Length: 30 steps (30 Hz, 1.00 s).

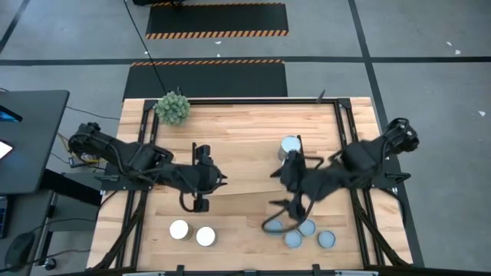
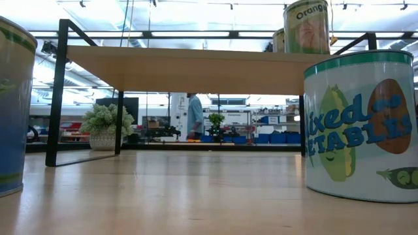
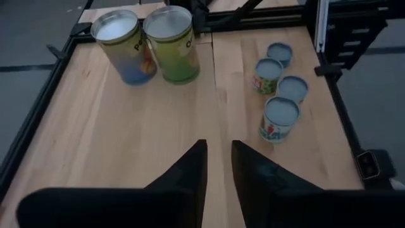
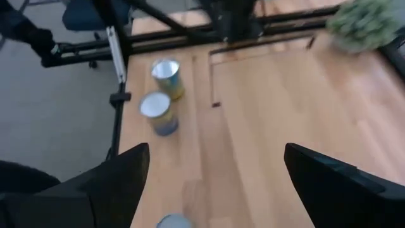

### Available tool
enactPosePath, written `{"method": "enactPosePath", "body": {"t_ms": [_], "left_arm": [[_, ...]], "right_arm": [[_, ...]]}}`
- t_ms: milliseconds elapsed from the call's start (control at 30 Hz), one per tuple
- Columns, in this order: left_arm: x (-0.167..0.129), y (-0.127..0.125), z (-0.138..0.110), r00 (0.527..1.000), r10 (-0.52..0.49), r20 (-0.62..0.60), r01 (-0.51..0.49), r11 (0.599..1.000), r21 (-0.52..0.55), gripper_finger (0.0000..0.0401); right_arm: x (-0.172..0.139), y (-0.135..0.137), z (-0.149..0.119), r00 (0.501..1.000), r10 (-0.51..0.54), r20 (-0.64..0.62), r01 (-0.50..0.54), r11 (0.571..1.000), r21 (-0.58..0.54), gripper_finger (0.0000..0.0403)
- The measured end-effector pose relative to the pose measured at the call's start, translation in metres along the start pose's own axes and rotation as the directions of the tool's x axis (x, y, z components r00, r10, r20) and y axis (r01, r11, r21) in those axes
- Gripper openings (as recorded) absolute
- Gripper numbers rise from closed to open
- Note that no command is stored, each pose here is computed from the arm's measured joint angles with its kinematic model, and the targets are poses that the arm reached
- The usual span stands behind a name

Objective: Pick and place cans onto a shelf
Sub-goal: Put the canned carrots on the shelf

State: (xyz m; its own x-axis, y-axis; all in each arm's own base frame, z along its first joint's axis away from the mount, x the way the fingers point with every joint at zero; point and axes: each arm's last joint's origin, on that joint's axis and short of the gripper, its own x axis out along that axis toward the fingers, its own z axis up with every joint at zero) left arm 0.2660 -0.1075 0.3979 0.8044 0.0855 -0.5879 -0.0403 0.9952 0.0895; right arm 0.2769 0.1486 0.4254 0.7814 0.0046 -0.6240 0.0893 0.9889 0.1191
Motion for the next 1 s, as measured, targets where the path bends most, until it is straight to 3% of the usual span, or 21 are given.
{"method": "enactPosePath", "body": {"t_ms": [233,367,533,767,1000], "left_arm": [[-0.005,-0.02,-0.013,0.984,-0.139,-0.11,0.148,0.986,0.08,0.0067],[-0.014,-0.041,-0.019,0.955,-0.261,-0.139,0.272,0.96,0.069,0.0066],[-0.022,-0.068,-0.036,0.921,-0.306,-0.239,0.322,0.946,0.028,0.0072],[-0.037,-0.108,-0.06,0.871,-0.359,-0.334,0.383,0.924,0.006,0.014],[-0.058,-0.119,-0.083,0.854,-0.299,-0.425,0.319,0.947,-0.026,0.0211]], "right_arm": [[0.023,0.024,-0.014,0.998,-0.038,-0.041,0.04,0.998,0.051,0.0374],[0.026,0.024,-0.015,0.998,-0.056,-0.038,0.06,0.991,0.119,0.0374],[0.024,0.023,-0.014,0.996,-0.083,-0.014,0.085,0.981,0.174,0.0374],[0.022,0.022,-0.013,0.996,-0.094,-0.002,0.092,0.971,0.221,0.0374],[0.022,0.021,-0.013,0.994,-0.108,0.006,0.104,0.97,0.222,0.0374]]}}
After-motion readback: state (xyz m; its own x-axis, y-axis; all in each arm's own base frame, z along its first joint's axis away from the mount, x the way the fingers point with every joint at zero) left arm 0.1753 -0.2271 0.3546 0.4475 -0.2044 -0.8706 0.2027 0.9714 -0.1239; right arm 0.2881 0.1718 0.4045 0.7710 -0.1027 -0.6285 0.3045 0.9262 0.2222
